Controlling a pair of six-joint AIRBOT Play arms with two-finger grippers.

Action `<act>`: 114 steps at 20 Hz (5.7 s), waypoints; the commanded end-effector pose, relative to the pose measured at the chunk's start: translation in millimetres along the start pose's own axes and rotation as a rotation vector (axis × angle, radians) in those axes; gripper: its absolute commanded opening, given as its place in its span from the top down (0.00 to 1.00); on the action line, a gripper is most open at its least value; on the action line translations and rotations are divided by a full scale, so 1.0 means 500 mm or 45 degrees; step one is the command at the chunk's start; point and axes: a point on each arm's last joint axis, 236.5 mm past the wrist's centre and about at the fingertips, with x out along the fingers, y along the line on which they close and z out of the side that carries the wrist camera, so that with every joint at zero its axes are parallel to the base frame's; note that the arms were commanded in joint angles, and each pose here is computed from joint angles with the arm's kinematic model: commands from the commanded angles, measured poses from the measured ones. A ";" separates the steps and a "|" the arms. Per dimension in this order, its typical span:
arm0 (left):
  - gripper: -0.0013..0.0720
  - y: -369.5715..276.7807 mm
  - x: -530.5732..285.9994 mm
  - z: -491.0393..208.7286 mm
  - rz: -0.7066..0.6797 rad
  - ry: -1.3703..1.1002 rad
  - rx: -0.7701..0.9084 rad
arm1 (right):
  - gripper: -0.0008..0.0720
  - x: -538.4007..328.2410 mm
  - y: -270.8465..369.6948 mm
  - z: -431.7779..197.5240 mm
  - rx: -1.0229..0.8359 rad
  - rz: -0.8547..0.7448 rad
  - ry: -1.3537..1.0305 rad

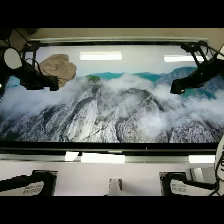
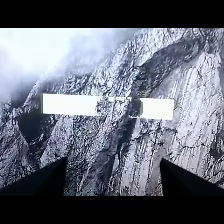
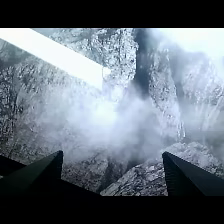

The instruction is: Fold the shirts.

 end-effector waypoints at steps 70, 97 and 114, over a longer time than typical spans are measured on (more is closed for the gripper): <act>0.00 -0.666 0.039 -0.044 -0.746 -0.207 0.316 | 0.16 -0.388 0.079 -0.065 -0.122 -0.382 -0.499; 0.94 -0.350 0.371 -0.179 -0.735 0.352 -0.236 | 0.03 0.253 0.281 -0.304 -0.053 0.584 0.183; 0.94 -0.314 0.006 0.027 -0.832 -0.363 0.068 | 0.96 0.271 0.375 -0.183 -0.456 0.404 0.108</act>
